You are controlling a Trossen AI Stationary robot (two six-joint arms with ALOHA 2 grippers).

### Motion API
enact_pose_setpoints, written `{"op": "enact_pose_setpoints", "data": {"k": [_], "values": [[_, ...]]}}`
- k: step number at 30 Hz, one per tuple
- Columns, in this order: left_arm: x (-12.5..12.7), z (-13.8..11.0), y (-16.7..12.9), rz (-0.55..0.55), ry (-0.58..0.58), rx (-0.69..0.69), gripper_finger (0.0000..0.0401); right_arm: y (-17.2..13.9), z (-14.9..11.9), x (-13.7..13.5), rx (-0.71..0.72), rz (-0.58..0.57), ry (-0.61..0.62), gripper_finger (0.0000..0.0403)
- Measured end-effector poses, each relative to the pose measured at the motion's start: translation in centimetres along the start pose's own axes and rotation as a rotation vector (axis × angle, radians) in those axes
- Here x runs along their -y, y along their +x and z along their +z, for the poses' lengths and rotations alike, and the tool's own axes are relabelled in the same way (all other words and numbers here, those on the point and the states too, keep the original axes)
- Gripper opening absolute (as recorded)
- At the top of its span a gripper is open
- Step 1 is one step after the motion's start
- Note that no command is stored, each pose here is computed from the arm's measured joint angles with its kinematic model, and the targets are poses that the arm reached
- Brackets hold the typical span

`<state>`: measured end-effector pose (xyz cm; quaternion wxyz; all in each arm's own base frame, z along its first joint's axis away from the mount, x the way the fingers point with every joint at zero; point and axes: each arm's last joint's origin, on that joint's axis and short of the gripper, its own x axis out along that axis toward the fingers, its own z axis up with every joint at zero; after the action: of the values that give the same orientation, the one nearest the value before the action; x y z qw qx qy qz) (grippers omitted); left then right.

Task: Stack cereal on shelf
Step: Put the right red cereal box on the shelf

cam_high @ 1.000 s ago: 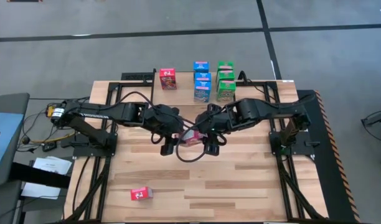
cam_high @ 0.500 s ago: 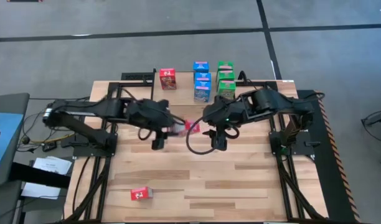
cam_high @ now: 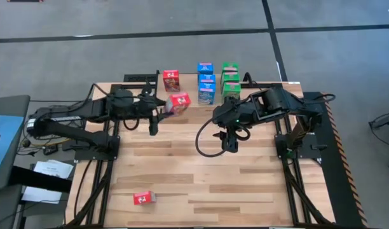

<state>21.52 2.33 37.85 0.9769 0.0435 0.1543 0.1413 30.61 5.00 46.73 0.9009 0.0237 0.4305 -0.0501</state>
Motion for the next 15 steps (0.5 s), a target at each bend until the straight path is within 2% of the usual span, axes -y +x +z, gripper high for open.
{"op": "enact_pose_setpoints", "data": {"k": [8,15], "values": [[-2.1,-4.6,0.7,0.083,-0.019,0.193,0.0181,-0.1,-0.1,-0.1,-0.007,0.001,-0.004,0.025],[-4.3,-7.7,1.7,0.109,-0.019,0.217,0.0181,-0.1,-0.1,-0.1,-0.005,0.002,-0.002,0.025]]}}
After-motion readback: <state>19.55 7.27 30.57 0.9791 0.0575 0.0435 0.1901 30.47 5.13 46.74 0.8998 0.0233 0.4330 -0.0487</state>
